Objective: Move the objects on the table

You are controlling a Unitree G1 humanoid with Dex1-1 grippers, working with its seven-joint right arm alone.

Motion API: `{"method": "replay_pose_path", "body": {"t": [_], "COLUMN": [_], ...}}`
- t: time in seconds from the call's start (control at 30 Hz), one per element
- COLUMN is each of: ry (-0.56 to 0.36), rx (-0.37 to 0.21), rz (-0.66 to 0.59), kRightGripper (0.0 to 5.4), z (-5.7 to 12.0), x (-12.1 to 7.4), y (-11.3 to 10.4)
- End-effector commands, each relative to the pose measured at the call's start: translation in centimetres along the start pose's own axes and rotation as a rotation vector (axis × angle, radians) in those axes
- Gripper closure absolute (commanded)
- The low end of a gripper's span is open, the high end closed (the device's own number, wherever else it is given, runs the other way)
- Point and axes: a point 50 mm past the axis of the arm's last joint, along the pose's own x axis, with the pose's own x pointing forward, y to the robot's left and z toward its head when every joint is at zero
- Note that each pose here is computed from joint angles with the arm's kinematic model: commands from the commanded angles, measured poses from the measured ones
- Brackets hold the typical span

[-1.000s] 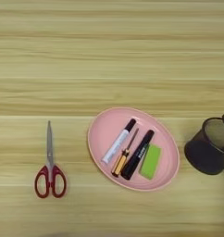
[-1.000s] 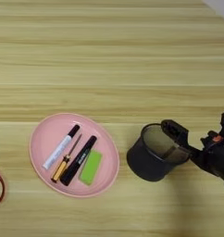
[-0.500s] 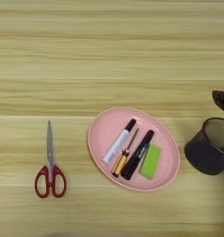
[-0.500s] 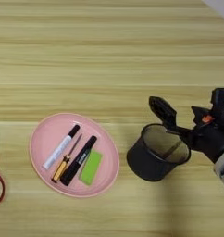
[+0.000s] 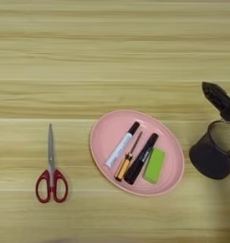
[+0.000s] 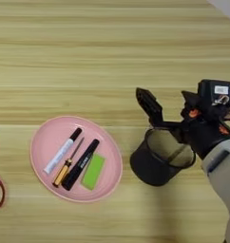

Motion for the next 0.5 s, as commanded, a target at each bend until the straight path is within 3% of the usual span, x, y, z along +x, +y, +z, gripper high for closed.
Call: {"method": "replay_pose_path", "body": {"t": [0.03, 0.23, 0.37, 0.5], "ry": [-0.142, -0.224, -0.299, -0.348], "rx": [-0.1, -0.11, -0.139, -0.176], "rz": [0.015, 0.042, 0.074, 0.112], "kRightGripper": [0.03, 0.03, 0.03, 0.03], "z": [2.0, 1.4, 0.6, -1.4], "x": [0.1, 0.6, 1.4, 2.5], "y": [1.1, 2.8, 5.3, 8.4]}}
